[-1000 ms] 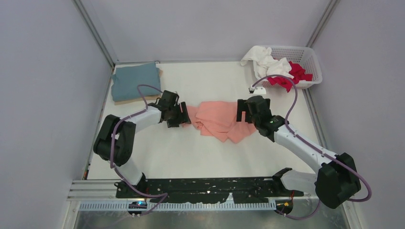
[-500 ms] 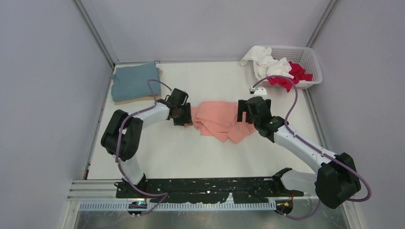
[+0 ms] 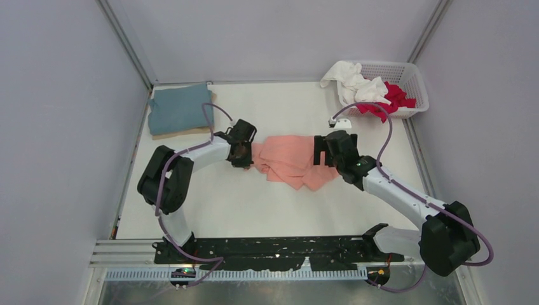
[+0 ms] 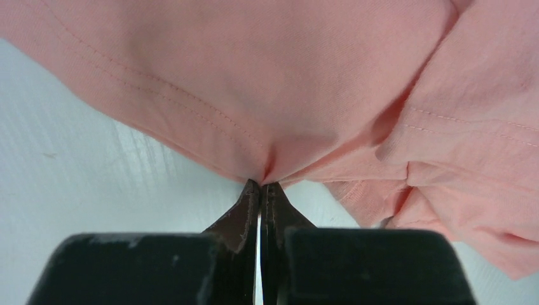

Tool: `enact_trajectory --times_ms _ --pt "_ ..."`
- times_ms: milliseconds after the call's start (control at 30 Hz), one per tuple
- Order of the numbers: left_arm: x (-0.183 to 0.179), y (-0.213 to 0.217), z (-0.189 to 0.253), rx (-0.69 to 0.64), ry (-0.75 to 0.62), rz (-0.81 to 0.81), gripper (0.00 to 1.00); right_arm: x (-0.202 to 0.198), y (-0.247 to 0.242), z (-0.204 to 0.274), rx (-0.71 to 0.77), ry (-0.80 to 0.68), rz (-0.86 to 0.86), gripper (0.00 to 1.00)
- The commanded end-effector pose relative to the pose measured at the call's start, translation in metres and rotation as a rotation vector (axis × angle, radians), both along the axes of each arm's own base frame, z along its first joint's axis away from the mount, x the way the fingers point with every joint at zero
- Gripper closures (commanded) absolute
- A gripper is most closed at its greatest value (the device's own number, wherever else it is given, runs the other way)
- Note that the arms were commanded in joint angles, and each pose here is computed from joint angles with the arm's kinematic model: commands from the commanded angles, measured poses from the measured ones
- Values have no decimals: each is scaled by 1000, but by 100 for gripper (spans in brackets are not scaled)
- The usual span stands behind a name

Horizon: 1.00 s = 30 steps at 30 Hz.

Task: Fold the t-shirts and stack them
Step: Flatten out the tshirt

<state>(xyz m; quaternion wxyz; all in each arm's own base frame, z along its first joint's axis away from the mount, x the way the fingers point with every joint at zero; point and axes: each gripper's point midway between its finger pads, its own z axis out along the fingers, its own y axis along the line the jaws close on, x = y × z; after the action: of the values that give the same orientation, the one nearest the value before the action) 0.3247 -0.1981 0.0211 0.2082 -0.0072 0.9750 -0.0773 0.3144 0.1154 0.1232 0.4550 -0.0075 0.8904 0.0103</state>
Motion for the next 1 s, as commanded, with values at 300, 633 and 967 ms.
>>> enact_trajectory --times_ms 300,633,967 --pt "-9 25 59 -30 -211 66 100 -58 69 -38 -240 114 234 3" --pt "-10 23 59 -49 -213 55 100 -56 68 -58 -356 201 64 0" --pt "-10 26 57 -26 -213 52 100 -67 36 -61 -387 205 -46 9"
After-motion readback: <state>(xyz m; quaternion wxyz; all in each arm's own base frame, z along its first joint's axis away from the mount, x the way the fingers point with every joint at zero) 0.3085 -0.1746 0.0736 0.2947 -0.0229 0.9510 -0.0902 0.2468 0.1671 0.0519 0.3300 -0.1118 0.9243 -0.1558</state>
